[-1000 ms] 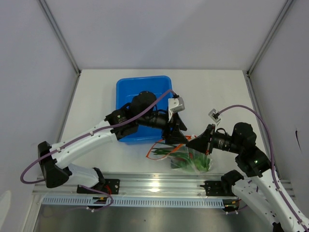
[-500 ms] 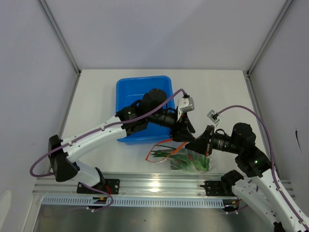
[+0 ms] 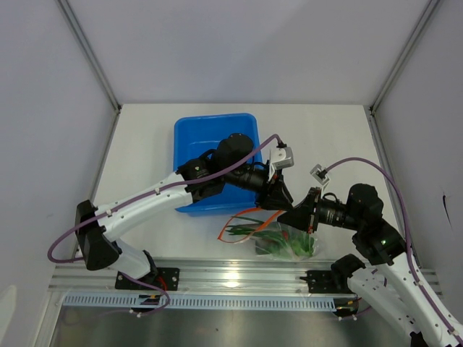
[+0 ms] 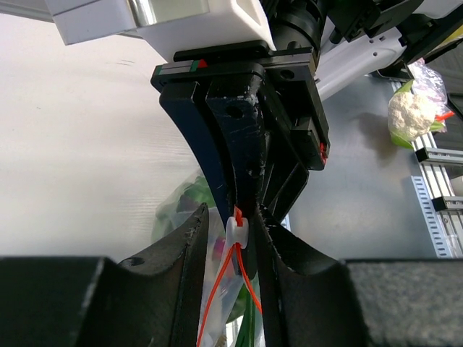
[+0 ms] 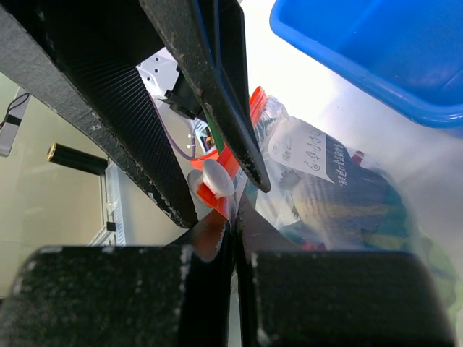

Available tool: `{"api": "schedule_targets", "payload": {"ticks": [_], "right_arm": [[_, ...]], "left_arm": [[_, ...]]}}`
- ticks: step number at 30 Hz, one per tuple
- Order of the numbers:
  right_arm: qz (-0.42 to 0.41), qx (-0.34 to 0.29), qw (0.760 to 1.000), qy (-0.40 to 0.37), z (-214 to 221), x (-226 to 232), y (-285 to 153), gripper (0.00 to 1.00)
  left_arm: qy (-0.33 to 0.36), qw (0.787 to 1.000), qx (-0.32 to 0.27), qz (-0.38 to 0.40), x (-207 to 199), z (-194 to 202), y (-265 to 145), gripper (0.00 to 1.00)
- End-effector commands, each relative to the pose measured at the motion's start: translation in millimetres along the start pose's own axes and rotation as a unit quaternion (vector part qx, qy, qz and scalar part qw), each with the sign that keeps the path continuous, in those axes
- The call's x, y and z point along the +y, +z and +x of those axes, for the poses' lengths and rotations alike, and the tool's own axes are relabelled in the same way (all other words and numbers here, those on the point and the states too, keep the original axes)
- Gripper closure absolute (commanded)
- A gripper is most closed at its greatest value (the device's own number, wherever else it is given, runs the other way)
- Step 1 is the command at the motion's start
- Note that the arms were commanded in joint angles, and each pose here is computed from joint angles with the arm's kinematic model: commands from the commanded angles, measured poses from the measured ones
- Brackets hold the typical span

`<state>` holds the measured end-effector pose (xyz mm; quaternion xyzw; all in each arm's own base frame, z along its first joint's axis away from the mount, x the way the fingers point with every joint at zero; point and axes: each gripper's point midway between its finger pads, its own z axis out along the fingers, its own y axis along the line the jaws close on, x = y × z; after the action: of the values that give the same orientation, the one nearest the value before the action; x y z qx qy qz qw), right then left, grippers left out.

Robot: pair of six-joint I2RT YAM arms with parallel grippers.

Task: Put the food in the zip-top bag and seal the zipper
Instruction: Adjust the zipper food storage bag at the center of the board, then zip the zipper food storage bag at the center of the board.

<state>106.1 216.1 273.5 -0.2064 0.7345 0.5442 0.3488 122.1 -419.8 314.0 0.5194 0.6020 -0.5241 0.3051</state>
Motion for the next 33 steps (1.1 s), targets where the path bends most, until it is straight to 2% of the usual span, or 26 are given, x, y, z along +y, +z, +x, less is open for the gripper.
{"api": "schedule_targets", "payload": {"ticks": [1, 11, 19, 22, 25, 26, 28, 29, 33], "right_arm": [[-0.026, -0.029, 0.999, -0.03, -19, 21, -5, 1.0], [-0.018, -0.034, 0.999, -0.031, -21, 20, -6, 1.0], [-0.021, -0.035, 0.999, -0.03, -22, 22, -6, 1.0], [-0.023, -0.034, 0.999, -0.031, -22, 23, -6, 1.0], [-0.021, -0.034, 0.999, -0.031, -22, 22, -6, 1.0], [-0.021, -0.035, 0.999, -0.031, -22, 22, -7, 1.0], [-0.018, -0.035, 0.999, -0.032, -22, 22, -7, 1.0], [-0.014, -0.038, 0.999, -0.033, -22, 21, -8, 1.0], [-0.002, -0.037, 0.999, -0.035, -20, 17, -9, 1.0]], "left_arm": [[0.025, 1.0, -0.015, -0.009, -1, -14, -2, 0.66], [0.012, 1.0, -0.01, -0.014, 0, -3, -4, 0.61], [0.01, 1.0, -0.013, -0.021, 0, -1, -6, 0.61], [0.01, 1.0, -0.014, -0.015, -1, -2, -5, 0.66], [0.009, 1.0, -0.013, -0.009, -2, -2, -4, 0.77], [0.01, 1.0, -0.013, -0.007, -3, -2, -4, 0.84], [0.006, 1.0, -0.011, -0.004, -4, 0, -3, 0.91], [0.006, 1.0, -0.011, -0.003, -4, -1, -3, 0.99], [-0.005, 1.0, -0.011, -0.005, -5, 2, -8, 0.99]]}}
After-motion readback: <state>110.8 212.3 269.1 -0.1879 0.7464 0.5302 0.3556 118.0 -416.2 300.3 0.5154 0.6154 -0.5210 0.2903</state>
